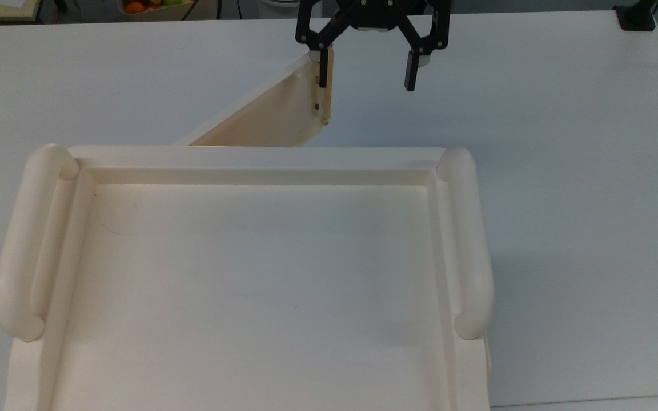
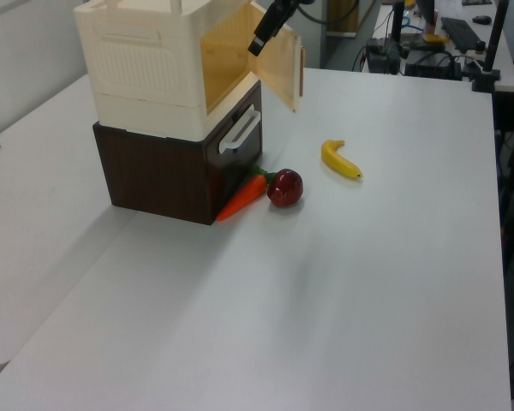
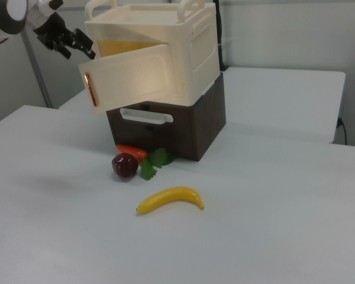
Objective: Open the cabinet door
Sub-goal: 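Push the door further around its hinge with the gripper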
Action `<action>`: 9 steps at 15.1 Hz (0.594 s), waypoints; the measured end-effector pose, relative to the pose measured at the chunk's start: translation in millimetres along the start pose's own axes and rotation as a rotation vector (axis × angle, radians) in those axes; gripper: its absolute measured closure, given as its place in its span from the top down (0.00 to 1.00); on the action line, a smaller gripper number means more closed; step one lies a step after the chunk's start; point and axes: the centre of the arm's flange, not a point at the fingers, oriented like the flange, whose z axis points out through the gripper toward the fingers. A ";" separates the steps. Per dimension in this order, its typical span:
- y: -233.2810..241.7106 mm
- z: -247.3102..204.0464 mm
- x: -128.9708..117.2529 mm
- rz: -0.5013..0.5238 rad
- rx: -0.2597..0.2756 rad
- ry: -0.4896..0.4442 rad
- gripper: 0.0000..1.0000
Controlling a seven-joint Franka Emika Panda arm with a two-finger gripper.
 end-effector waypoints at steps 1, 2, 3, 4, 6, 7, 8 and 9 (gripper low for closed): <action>2.0 -2.4 -2.8 0.002 -0.008 -0.026 1.00; 4.1 -3.9 -6.2 0.003 -0.017 -0.056 1.00; 6.0 -4.3 -9.6 0.004 -0.026 -0.086 1.00; 8.0 -3.7 -13.4 0.006 -0.036 -0.118 1.00; 11.4 0.4 -21.0 0.007 -0.055 -0.183 1.00; 13.0 3.1 -25.1 0.008 -0.064 -0.216 1.00; 14.2 5.3 -28.9 0.009 -0.072 -0.246 1.00; 15.1 7.0 -32.1 0.011 -0.076 -0.271 1.00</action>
